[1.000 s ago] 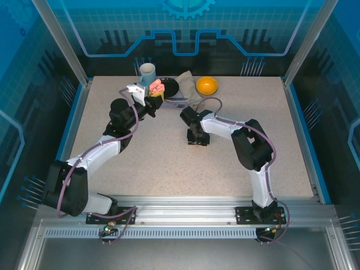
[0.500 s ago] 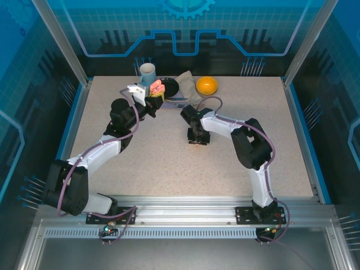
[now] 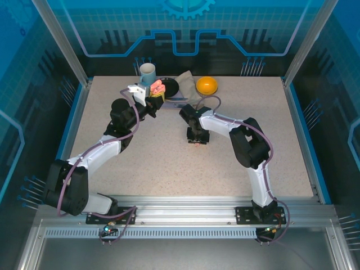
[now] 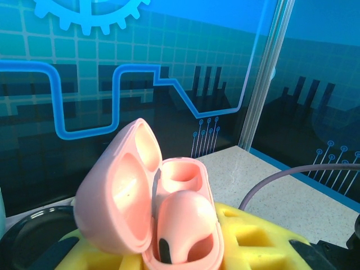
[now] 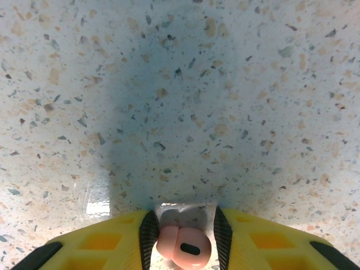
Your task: Insert the wireless bluetooth earbuds into the charging case
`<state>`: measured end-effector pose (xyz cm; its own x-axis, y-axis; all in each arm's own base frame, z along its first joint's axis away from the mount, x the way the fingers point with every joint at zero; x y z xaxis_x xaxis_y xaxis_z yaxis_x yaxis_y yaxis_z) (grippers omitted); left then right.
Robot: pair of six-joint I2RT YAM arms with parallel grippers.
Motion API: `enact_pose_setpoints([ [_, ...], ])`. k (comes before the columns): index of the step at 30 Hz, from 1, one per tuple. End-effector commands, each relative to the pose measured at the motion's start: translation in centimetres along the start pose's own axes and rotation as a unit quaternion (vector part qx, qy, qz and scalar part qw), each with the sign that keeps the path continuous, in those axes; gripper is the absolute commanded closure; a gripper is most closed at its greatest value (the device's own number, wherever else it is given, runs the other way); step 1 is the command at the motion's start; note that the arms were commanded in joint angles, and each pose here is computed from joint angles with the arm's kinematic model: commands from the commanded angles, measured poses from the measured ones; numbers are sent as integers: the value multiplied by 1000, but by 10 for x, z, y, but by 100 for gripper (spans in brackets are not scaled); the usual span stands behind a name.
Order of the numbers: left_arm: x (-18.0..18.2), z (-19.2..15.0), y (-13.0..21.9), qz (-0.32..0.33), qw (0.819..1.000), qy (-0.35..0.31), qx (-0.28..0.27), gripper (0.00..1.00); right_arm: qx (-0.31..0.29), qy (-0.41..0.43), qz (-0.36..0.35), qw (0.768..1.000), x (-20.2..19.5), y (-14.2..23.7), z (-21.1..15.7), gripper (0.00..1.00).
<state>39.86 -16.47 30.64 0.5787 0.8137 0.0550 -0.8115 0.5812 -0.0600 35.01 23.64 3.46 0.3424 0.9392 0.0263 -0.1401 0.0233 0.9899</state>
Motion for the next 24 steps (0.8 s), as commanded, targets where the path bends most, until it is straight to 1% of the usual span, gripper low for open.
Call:
enact_pose_setpoints([
  [1,-3,16,-2,-7,1000,-19,-23,100,-13,-16,-21,1000,-6,-9,0,62],
  [15,-4,16,-1,-7,1000,-18,-24,100,-14,-40,-37,998,-7,-9,-11,64],
  [24,-5,17,1,-8,1000,-18,-24,100,-26,-31,-30,999,-9,-5,-9,71],
])
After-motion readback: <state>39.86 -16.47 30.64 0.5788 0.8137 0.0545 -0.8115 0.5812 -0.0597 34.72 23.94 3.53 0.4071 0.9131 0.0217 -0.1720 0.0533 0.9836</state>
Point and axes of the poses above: each hand's point on the last joint's axis, 136 mm out from that joint toward the fingers, its own y axis back along the fingers, its own x axis along the line the jaws close on, z = x × y, the point moved 2 cm from there along y, back along the fingers, and after that the axes turned 11 degrees about -y, right-handed, at the moved point
